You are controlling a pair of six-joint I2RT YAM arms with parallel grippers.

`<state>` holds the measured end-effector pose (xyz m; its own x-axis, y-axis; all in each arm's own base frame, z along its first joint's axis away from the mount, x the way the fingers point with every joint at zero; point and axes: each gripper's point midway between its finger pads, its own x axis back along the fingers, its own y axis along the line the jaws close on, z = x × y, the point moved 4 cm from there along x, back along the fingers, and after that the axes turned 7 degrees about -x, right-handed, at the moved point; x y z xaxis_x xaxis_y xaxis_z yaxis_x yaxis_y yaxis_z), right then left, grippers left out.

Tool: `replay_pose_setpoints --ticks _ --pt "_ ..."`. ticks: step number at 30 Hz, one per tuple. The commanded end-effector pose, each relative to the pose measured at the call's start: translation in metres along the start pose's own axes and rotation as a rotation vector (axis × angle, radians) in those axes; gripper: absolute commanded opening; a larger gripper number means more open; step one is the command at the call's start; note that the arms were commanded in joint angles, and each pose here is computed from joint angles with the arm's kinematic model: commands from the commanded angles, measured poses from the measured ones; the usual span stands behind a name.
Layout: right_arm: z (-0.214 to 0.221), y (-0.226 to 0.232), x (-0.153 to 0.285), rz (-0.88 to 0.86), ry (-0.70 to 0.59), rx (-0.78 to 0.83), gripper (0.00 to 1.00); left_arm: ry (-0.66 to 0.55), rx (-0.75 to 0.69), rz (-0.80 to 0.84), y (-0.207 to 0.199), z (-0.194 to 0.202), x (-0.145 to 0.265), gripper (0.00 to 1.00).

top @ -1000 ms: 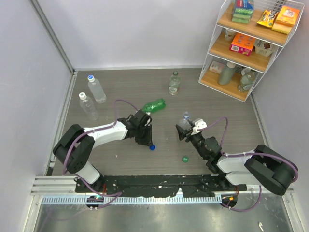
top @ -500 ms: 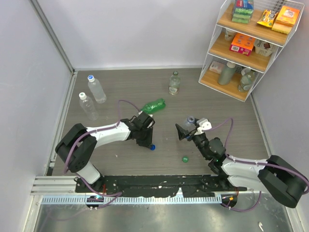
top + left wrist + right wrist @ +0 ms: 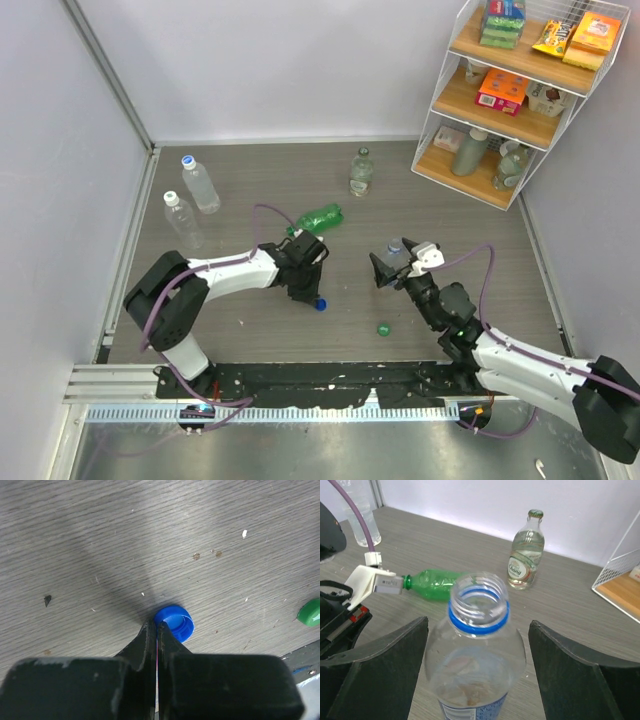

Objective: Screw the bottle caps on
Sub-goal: Pick up the bottle cap from the center of the board.

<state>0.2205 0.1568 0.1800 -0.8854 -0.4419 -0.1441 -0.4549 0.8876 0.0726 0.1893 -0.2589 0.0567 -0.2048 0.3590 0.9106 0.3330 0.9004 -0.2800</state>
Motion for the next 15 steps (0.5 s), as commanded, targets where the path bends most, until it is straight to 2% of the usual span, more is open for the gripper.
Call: replay_pose_setpoints --ticks 1,7,15 --pt "-0.026 -0.004 -0.006 0.038 -0.032 0.030 0.86 -0.002 -0.014 -0.029 0.000 -0.004 0.000 0.00" --pt "-0.033 -0.011 -0.005 0.086 -0.036 0.041 0.86 -0.047 -0.017 -0.003 -0.005 -0.010 0.013 0.00" --pt "-0.069 -0.009 -0.012 0.075 -0.080 0.092 0.86 -0.150 -0.020 0.068 -0.016 -0.020 0.041 0.00"
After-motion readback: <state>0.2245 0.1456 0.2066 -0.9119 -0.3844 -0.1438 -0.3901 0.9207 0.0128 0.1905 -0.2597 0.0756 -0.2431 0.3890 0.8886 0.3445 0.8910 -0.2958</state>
